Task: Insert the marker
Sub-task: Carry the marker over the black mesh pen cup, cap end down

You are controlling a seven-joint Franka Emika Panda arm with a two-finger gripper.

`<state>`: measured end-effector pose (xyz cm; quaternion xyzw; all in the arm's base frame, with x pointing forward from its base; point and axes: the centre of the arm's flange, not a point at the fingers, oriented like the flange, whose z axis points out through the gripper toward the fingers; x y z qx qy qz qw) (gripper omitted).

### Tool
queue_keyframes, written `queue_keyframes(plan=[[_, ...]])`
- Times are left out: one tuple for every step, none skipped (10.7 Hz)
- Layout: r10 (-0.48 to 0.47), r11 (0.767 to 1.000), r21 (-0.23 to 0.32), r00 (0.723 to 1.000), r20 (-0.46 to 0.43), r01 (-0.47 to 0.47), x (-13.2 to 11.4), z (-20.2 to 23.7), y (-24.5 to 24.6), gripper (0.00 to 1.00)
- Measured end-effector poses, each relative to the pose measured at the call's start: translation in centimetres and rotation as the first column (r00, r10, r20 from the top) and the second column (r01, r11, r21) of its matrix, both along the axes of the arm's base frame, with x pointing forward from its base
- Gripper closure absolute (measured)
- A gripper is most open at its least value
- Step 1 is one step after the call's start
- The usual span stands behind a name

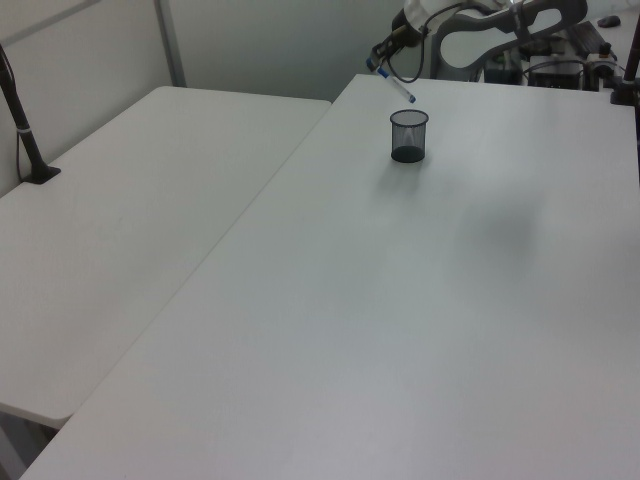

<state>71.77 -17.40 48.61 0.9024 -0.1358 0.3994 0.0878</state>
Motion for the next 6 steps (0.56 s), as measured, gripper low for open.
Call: queue_keyframes(plan=[[0.000,1.000,-0.008,0.999,0.047,0.001,-0.3,0.1,-0.7,0.81],[0.000,1.000,-0.013,0.996,0.085,0.001,-0.7,-0.1,-1.4,0.81],[0.003,1.000,-0.019,0.993,0.120,-0.001,-1.0,-0.5,-1.8,0.81],[0.009,1.000,-0.025,0.988,0.157,-0.006,-1.4,-0.8,-2.0,0.81],[0.018,0.999,-0.032,0.979,0.202,-0.012,-1.8,-1.2,-2.1,0.81],[0.027,0.999,-0.040,0.970,0.242,-0.018,-2.3,-1.7,-2.3,0.81]])
